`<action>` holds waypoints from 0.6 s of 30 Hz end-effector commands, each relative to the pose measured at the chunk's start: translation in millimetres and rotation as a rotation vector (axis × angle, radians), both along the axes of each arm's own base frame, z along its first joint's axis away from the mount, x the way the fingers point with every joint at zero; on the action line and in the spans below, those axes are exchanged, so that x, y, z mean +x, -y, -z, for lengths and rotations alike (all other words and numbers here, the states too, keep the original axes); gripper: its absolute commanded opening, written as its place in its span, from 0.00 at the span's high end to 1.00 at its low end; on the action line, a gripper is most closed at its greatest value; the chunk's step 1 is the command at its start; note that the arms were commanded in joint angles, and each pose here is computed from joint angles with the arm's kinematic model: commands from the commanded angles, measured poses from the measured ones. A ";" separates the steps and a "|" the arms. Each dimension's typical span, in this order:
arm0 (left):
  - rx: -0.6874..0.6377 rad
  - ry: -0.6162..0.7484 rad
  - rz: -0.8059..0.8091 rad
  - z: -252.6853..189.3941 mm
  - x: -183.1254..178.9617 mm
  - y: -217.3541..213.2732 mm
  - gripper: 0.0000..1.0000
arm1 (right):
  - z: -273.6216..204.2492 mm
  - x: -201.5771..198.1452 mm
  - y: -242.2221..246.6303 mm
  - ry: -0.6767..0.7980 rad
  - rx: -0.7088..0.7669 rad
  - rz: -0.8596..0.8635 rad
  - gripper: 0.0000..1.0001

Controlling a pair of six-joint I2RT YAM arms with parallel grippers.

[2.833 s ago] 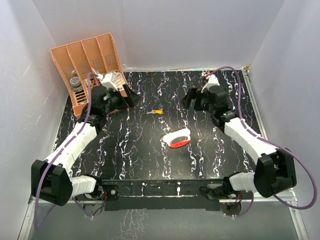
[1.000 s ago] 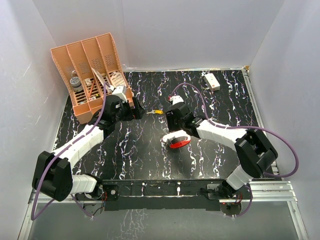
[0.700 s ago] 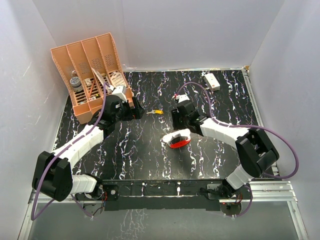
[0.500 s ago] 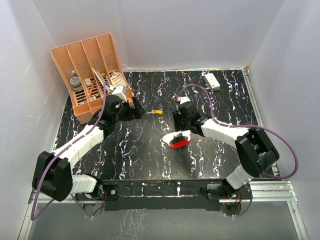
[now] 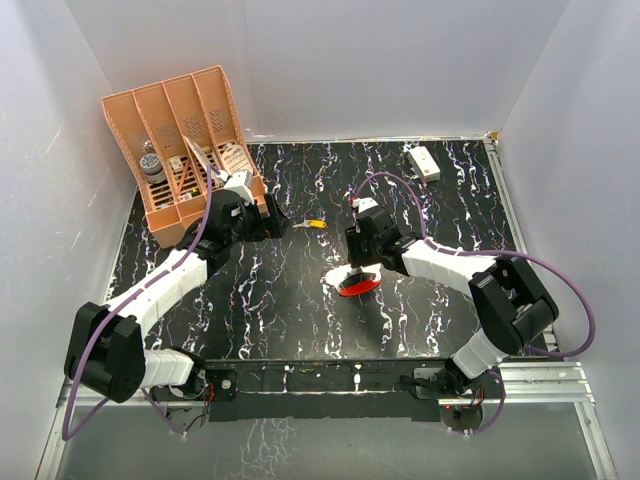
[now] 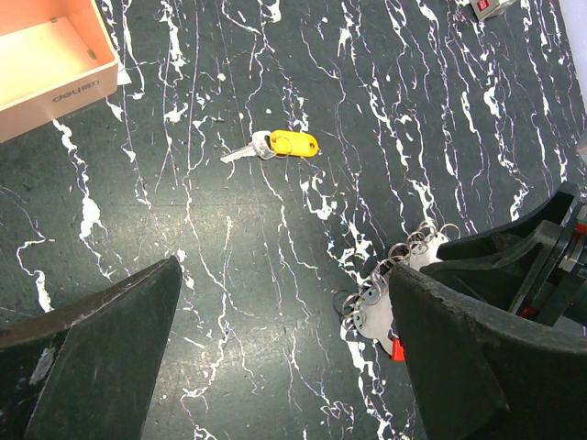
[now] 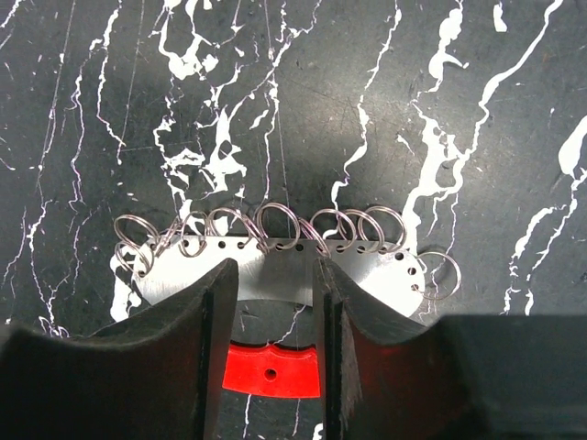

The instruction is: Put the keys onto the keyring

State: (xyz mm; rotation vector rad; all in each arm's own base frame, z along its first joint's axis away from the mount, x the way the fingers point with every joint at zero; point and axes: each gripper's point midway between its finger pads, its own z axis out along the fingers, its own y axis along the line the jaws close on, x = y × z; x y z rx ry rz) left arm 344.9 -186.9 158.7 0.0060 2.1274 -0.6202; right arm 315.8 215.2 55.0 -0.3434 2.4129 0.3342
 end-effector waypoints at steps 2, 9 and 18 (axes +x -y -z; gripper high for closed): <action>-0.011 -0.002 0.007 -0.7 0.6 3.1 0.05 | -14.2 14.9 -14.7 0.062 0.050 -0.037 0.68; -0.008 -0.005 0.006 0.9 2.3 3.4 0.05 | -2.9 14.1 -23.0 0.035 0.068 -0.066 0.71; 0.002 -0.013 0.005 5.0 2.4 2.6 0.05 | 5.0 21.3 -23.7 0.044 0.057 -0.054 0.90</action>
